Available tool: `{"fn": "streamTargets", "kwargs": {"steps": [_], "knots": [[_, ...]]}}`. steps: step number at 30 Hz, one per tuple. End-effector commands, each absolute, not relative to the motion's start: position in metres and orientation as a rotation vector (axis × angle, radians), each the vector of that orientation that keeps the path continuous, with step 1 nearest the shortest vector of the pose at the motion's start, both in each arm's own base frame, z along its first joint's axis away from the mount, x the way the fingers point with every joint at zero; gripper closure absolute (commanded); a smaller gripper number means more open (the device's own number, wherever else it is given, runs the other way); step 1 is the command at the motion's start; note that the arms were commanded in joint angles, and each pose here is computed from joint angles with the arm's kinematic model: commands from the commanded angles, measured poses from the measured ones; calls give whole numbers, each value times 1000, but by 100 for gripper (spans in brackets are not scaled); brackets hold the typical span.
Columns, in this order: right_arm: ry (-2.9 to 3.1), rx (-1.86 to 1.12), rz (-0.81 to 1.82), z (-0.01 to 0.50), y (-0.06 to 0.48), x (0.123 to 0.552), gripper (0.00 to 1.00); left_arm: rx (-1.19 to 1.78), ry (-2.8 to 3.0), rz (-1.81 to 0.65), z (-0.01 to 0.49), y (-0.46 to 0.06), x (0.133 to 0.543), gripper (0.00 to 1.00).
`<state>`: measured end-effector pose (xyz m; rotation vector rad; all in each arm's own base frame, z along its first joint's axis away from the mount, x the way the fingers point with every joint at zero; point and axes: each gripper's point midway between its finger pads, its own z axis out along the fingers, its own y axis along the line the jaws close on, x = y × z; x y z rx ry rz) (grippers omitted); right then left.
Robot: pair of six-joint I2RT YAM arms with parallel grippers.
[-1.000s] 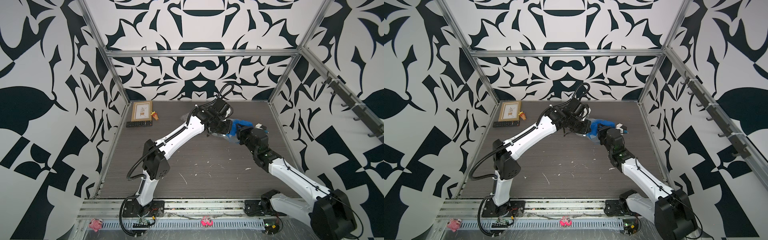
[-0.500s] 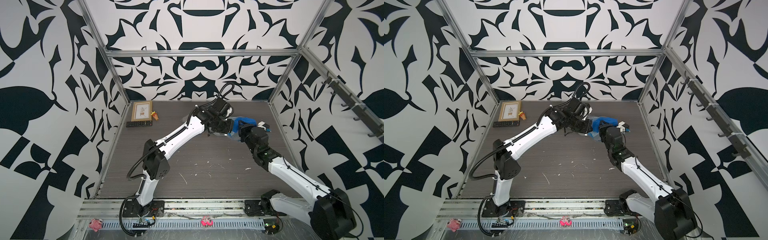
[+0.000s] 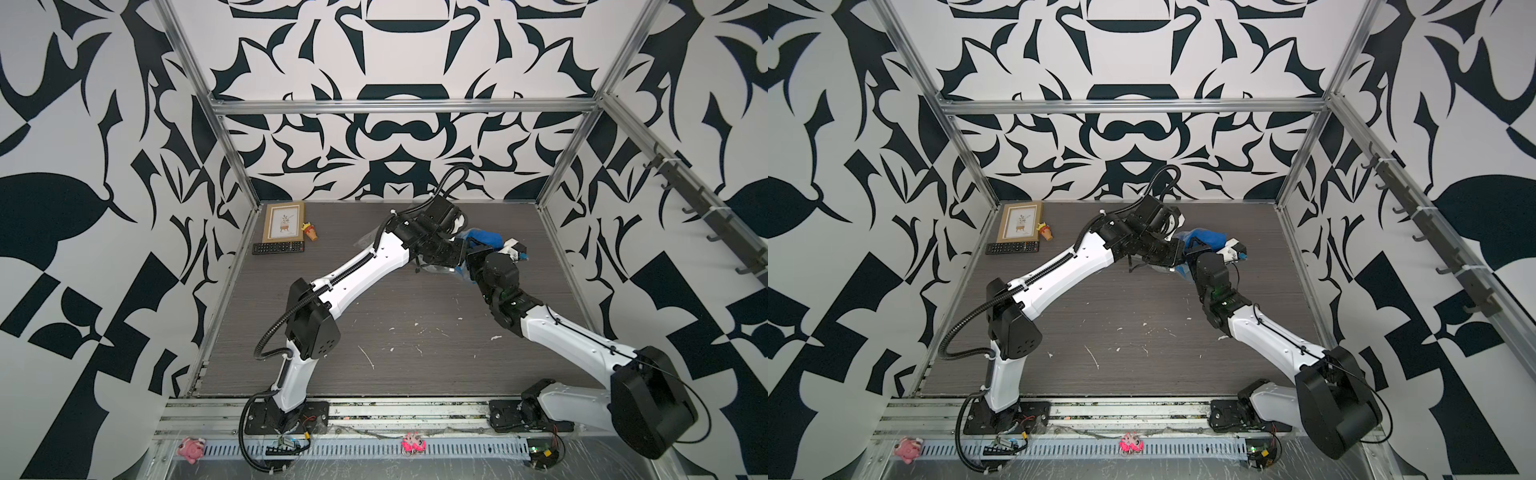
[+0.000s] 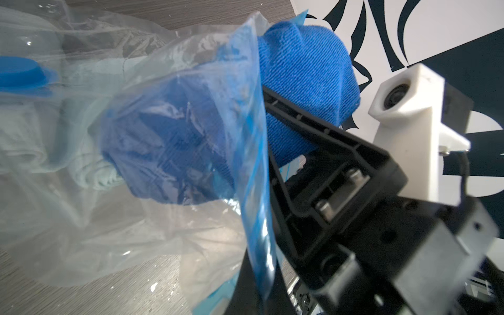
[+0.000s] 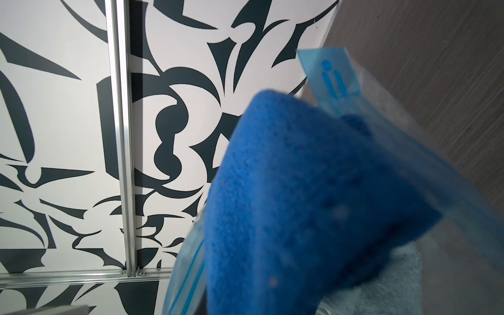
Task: Place the folded towel into the vacuum bag
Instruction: Place the towel in the vacuum bag.
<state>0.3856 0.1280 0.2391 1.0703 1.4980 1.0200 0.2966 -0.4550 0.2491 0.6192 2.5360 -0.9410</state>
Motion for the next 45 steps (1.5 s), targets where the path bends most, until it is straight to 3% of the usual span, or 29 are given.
{"fn": "streamTargets", "kwargs": {"steps": [1, 19, 25, 37, 41, 45], "knots": [[1325, 1021, 1088, 280, 125, 390, 100, 662, 2571, -1005, 246, -463, 280, 100], [1375, 994, 1020, 249, 140, 397, 100, 670, 2536, -1032, 248, -462, 277, 100], [1455, 947, 1056, 239, 150, 390, 66, 642, 2526, -1012, 250, -456, 284, 100], [1654, 876, 1079, 222, 150, 363, 34, 581, 2528, -982, 245, -448, 305, 100], [1748, 860, 1072, 213, 144, 344, 13, 558, 2528, -968, 244, -443, 313, 100], [1820, 851, 1052, 209, 135, 329, 9, 538, 2523, -957, 245, -438, 320, 100]]}}
